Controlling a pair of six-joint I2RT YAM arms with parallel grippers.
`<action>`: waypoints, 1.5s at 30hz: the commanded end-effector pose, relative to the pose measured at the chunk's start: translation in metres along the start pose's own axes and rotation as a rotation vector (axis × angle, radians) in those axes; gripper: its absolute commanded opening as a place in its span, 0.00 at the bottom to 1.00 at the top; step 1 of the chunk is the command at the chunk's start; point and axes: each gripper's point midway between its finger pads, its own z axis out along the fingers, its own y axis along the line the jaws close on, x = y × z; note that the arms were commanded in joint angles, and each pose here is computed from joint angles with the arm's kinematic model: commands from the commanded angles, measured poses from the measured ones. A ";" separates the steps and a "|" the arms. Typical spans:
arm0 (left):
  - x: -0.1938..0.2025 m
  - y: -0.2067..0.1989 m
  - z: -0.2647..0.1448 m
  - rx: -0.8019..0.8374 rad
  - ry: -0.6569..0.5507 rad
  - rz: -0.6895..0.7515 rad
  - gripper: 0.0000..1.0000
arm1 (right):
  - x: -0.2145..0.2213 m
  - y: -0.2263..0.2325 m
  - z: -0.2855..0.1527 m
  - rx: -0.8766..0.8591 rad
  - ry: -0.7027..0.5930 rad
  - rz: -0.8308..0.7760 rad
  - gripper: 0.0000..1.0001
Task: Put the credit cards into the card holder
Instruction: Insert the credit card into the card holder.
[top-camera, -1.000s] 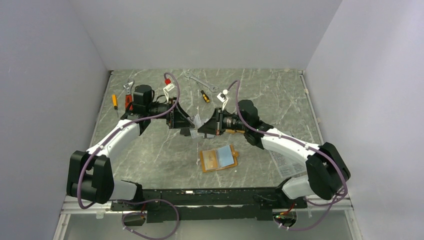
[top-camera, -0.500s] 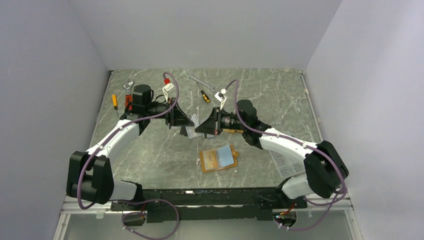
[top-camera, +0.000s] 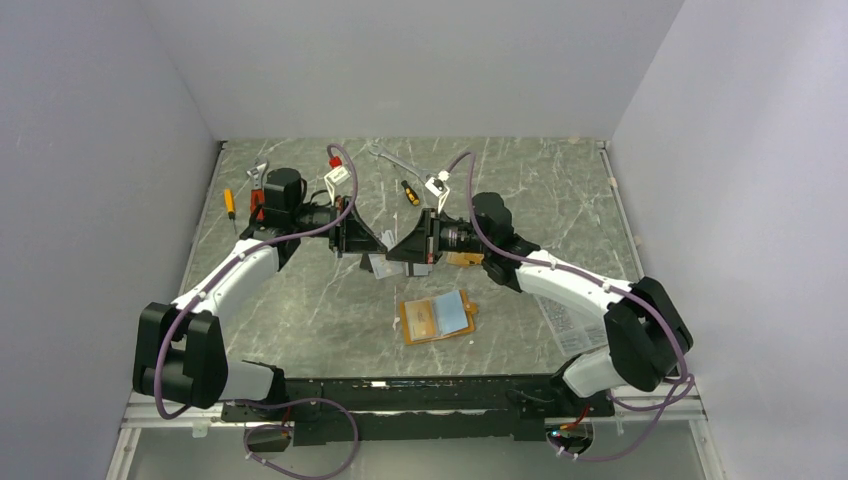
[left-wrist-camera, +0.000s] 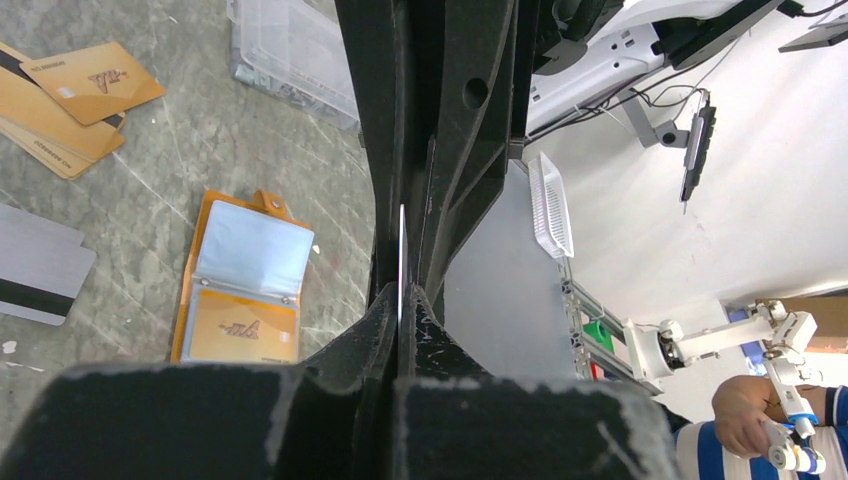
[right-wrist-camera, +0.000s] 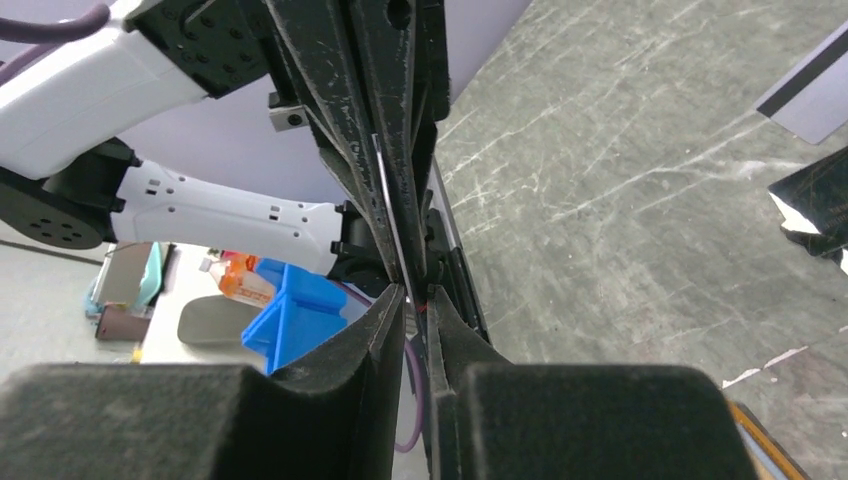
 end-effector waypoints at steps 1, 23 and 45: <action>-0.003 -0.017 -0.001 0.060 0.022 0.065 0.02 | -0.032 0.023 0.001 -0.069 -0.057 -0.083 0.14; 0.084 0.076 0.024 -0.326 0.392 0.268 0.60 | 0.082 -0.129 -0.114 0.779 0.053 0.119 0.00; 0.193 0.097 0.081 -0.312 0.834 0.605 0.57 | 0.104 -0.151 -0.164 0.977 -0.025 0.111 0.00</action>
